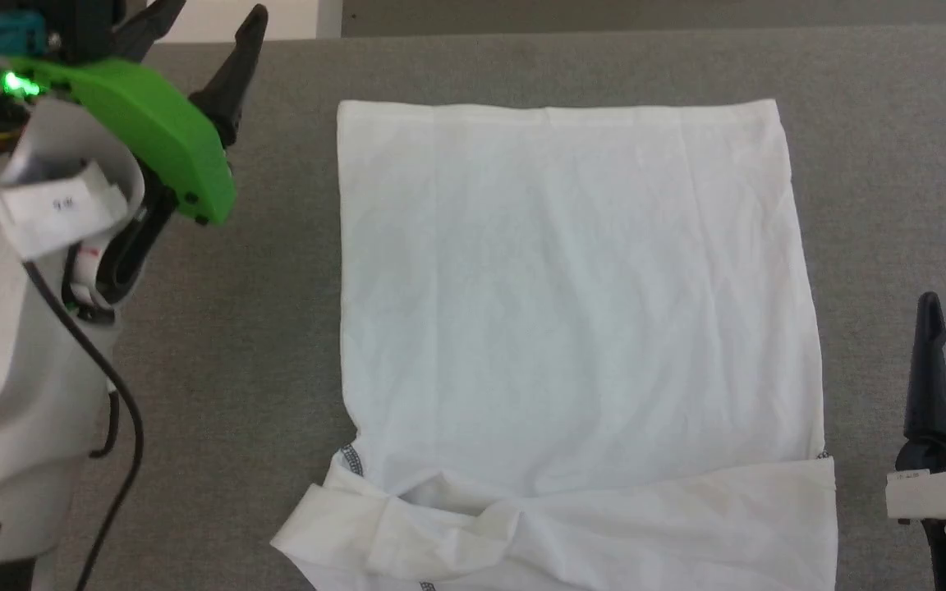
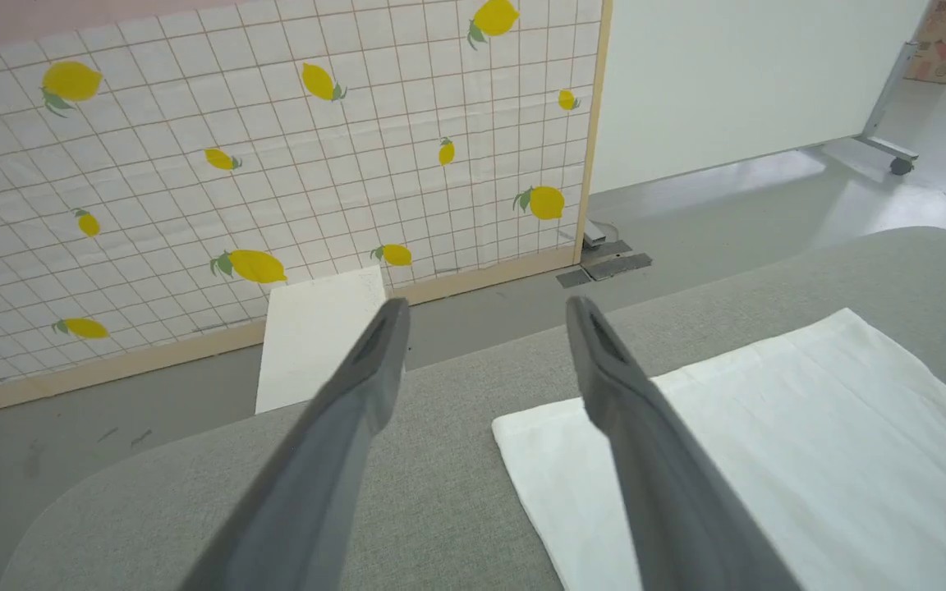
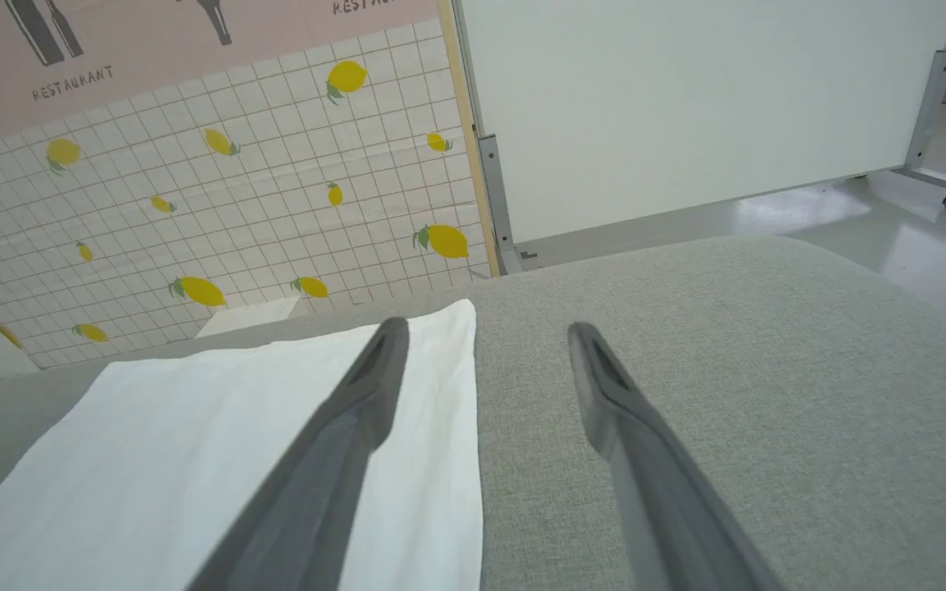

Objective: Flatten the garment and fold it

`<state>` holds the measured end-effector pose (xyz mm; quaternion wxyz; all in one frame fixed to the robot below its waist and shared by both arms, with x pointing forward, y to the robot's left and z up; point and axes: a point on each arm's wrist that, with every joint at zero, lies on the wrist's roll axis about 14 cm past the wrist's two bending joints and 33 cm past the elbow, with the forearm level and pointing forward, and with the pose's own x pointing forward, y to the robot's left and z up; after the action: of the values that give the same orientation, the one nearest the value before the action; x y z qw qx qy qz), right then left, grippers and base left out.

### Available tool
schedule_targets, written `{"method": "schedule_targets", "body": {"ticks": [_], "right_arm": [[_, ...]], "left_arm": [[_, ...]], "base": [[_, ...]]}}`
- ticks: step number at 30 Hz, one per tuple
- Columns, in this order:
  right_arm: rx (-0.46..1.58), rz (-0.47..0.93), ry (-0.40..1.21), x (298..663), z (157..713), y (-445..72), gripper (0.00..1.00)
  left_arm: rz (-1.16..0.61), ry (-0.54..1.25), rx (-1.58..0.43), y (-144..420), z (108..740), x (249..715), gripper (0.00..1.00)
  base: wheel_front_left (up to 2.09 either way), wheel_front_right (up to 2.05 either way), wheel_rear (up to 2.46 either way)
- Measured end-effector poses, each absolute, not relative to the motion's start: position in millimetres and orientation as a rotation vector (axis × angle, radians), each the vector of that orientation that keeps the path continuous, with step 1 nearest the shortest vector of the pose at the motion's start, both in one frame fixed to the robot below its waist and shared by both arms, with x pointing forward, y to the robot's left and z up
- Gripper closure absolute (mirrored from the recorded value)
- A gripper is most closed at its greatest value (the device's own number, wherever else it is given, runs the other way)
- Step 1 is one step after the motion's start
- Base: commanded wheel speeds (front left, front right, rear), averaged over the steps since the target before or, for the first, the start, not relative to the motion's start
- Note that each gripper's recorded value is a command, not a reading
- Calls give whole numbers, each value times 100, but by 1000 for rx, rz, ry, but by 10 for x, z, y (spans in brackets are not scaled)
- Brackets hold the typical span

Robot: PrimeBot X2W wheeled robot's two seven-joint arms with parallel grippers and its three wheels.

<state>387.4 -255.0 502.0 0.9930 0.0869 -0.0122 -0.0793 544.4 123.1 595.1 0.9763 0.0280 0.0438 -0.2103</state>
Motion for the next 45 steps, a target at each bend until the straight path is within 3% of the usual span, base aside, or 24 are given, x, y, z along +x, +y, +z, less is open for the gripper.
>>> {"method": "schedule_targets", "body": {"ticks": [7,12,30,32,40,45], "right_arm": [[179,-172,38,4023,4728,-2565,0],[174,-201,83,4014,4541,-2633,0],[121,-309,161,3858,4295,-2960,0],[116,-315,164,3859,4285,-2980,0],[97,-305,156,3942,4339,-2984,0],[35,-242,61,4371,4816,-2923,0]], "left_arm": [[-425,341,34,1199,5415,5934,0],[-427,577,48,1146,4763,6002,0],[-432,799,5,899,3769,6128,0],[-437,805,-4,886,3729,6139,100],[-469,761,-12,838,3773,6149,100],[-486,694,-34,793,3919,6132,100]], "base": [[0,0,0],[0,0,0],[0,0,0],[0,0,0],[0,0,0],[0,0,0]]}}
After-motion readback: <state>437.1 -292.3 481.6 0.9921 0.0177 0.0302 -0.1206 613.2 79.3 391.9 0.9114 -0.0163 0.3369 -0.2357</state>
